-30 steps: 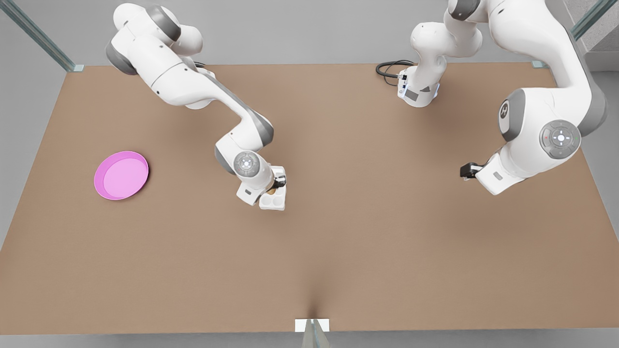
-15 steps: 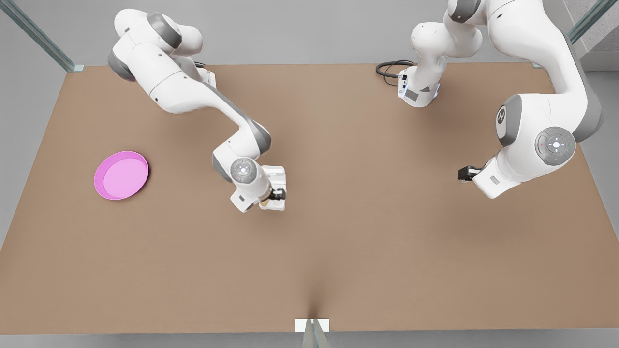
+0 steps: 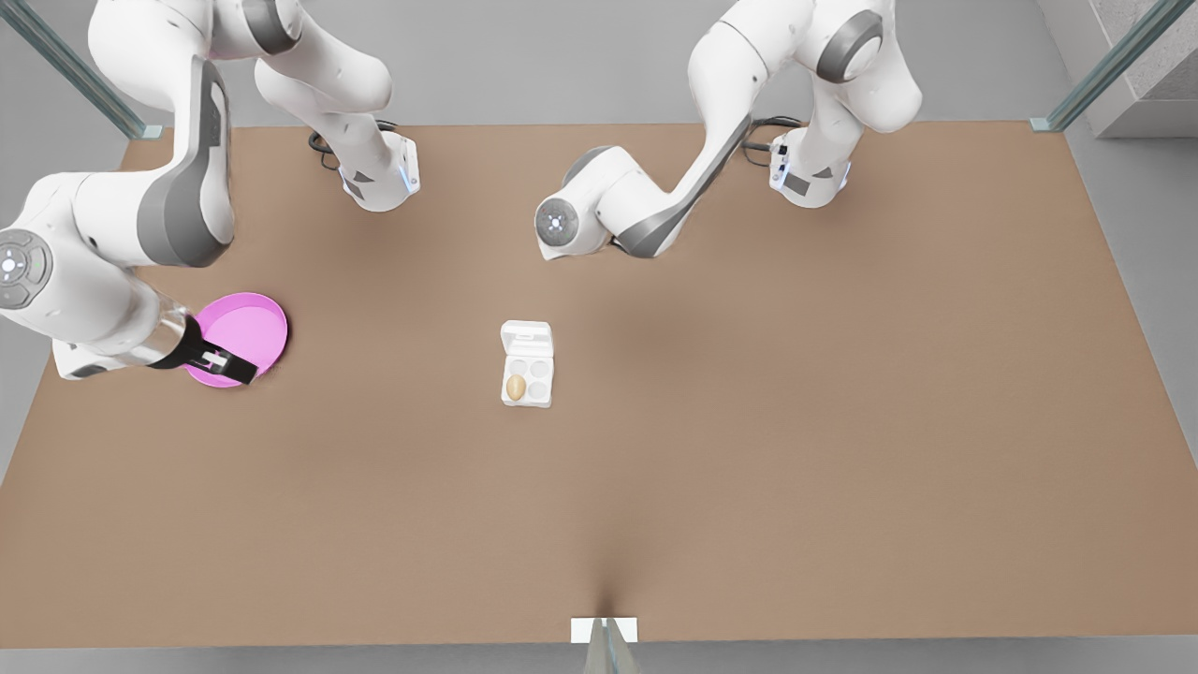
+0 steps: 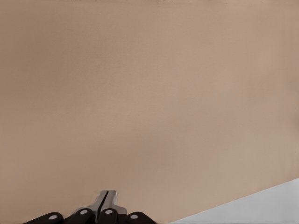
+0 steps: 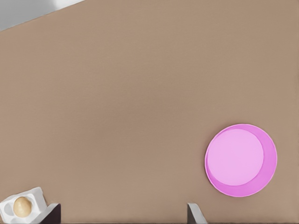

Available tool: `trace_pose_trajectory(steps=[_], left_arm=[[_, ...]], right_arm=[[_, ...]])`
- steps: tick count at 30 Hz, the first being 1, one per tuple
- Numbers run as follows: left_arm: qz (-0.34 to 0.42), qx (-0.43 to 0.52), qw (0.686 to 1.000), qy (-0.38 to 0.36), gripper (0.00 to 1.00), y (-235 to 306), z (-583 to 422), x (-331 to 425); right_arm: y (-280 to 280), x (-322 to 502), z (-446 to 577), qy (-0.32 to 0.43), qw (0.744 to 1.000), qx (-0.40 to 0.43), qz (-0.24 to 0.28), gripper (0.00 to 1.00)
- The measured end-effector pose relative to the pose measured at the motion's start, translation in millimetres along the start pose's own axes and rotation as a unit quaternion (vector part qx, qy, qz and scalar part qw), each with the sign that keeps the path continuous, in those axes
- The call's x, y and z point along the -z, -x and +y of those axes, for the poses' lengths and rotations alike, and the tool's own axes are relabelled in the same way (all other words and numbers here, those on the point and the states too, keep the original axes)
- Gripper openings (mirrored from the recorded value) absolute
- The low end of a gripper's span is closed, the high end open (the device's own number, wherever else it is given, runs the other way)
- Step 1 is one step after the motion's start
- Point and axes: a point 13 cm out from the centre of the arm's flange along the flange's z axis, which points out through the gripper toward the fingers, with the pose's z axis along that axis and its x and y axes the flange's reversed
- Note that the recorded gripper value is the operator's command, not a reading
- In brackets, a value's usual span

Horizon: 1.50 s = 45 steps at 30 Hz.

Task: Pack egg into the box and close the box lid

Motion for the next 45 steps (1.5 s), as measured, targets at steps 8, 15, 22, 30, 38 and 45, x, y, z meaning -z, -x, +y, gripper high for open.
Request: trace_pose_trajectory(steps=[8, 15, 22, 30, 38, 45], left_arm=[[-0.137, 0.133, 0.976, -0.102, 0.21, 106.9, -87.2, -52.0], [-0.229, 0.23, 0.937, -0.131, 0.21, 178.0, -48.9, -39.4], [-0.262, 0.279, 0.911, -0.152, 0.21, 199.0, -33.5, -19.7], [-0.284, 0.322, 0.885, -0.179, 0.21, 220.6, -11.6, 10.2], [-0.299, 0.367, 0.855, -0.213, 0.21, 242.2, 36.2, 56.7], [-0.315, 0.519, 0.756, -0.242, 1.0, 202.9, 436.5, 242.4]], right_arm=[[2.6, -14.3, -35.3, 0.005, 0.998, 0.043, 0.036, 1.0], [0.4, -15.2, -44.0, 0.009, 0.995, 0.088, 0.045, 1.0], [-1.3, -14.0, -46.5, 0.011, 0.991, 0.121, 0.048, 1.0], [-2.1, -15.1, -48.0, 0.011, 0.988, 0.147, 0.051, 1.0], [-2.7, -15.2, -47.3, 0.012, 0.985, 0.164, 0.051, 1.0], [-2.1, -14.8, -49.9, 0.011, 0.981, 0.187, 0.051, 1.0]])
